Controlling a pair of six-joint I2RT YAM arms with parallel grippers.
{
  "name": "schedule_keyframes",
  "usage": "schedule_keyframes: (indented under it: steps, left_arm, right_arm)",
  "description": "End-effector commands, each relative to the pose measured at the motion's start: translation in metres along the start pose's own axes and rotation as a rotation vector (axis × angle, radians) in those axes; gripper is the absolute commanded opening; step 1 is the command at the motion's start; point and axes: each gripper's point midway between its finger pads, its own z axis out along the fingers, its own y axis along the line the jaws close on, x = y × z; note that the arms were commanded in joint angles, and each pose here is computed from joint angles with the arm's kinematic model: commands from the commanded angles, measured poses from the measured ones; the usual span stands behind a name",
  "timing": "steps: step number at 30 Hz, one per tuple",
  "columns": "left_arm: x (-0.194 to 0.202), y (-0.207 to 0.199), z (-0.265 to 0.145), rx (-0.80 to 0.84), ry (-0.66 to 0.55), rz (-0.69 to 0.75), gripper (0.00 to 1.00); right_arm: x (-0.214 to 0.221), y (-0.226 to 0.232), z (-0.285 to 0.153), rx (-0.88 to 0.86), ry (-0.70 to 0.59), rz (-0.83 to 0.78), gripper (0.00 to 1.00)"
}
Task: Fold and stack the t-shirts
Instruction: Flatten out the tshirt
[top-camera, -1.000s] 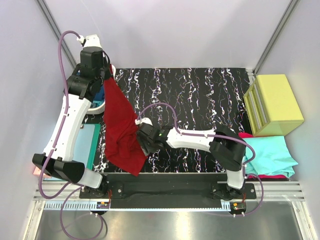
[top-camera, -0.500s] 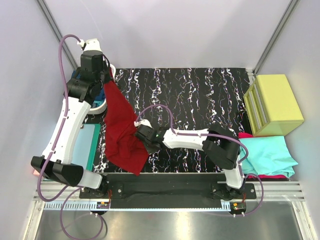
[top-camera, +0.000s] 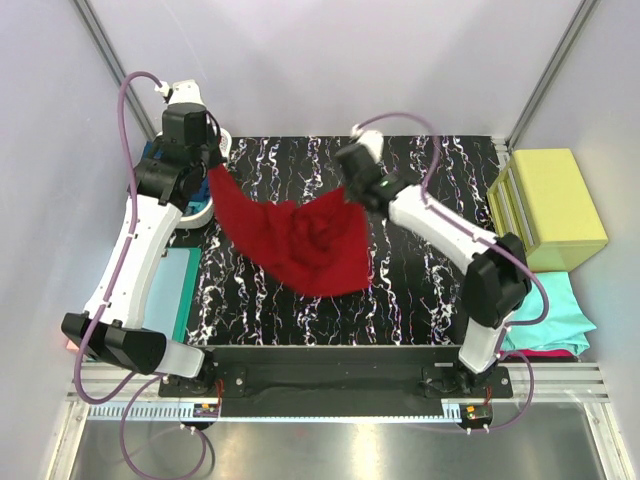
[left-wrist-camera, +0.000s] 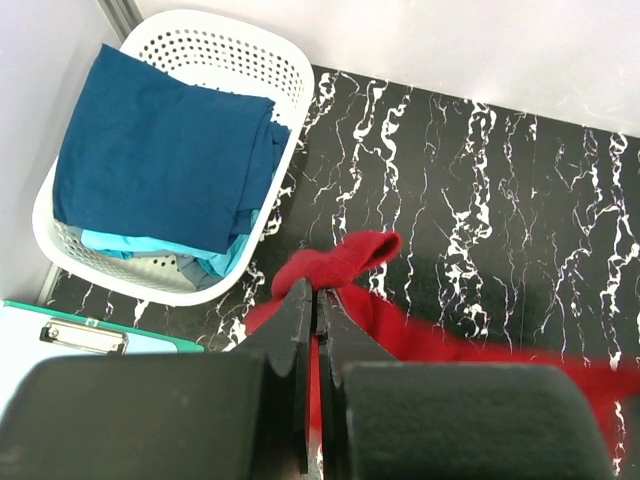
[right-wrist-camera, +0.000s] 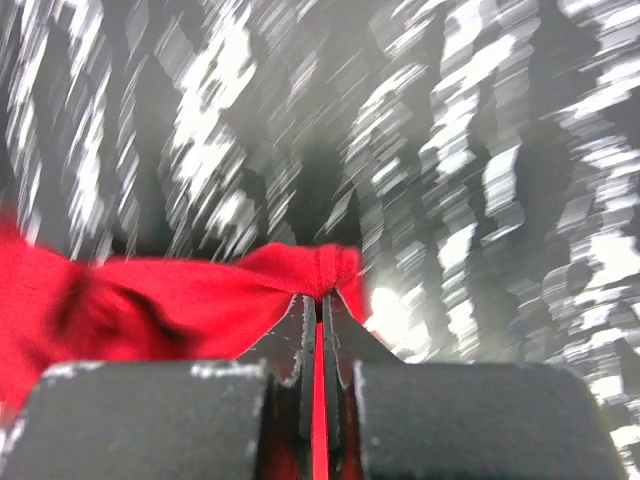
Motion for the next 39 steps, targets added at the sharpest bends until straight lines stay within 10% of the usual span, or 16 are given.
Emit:
schedule_keyframes:
  steps: [1,23,24,25,29,39]
  left_arm:
    - [-0.011,-0.003,-0.003,0.022,-0.053,-0.042,0.00]
    - [0.050,-0.033,0.081,-0.004,0.119,0.016,0.07]
    - [0.050,-0.037,0.081,0.002,0.118,0.015,0.21]
    - [0.048,-0.038,0.081,0.000,0.111,0.013,0.28]
    - [0.022,-0.058,0.064,0.014,0.010,0.044,0.59]
    - [0.075,-0.118,0.043,0.177,0.075,0.086,0.63]
  right_arm:
    - [-0.073,-0.064,-0.003,0.163,-0.136,0.111,0.00]
    - [-0.098,-0.111,0.128,0.253,-0.037,0.113,0.00]
    - [-0.097,-0.112,0.128,0.244,-0.031,0.114,0.10]
    - [-0.101,-0.110,0.126,0.224,-0.036,0.113,0.43]
    - [-0.110,-0.112,0.110,0.215,-0.063,0.114,0.90]
    - [-0.035,-0.124,0.075,0.189,0.036,0.097,0.96]
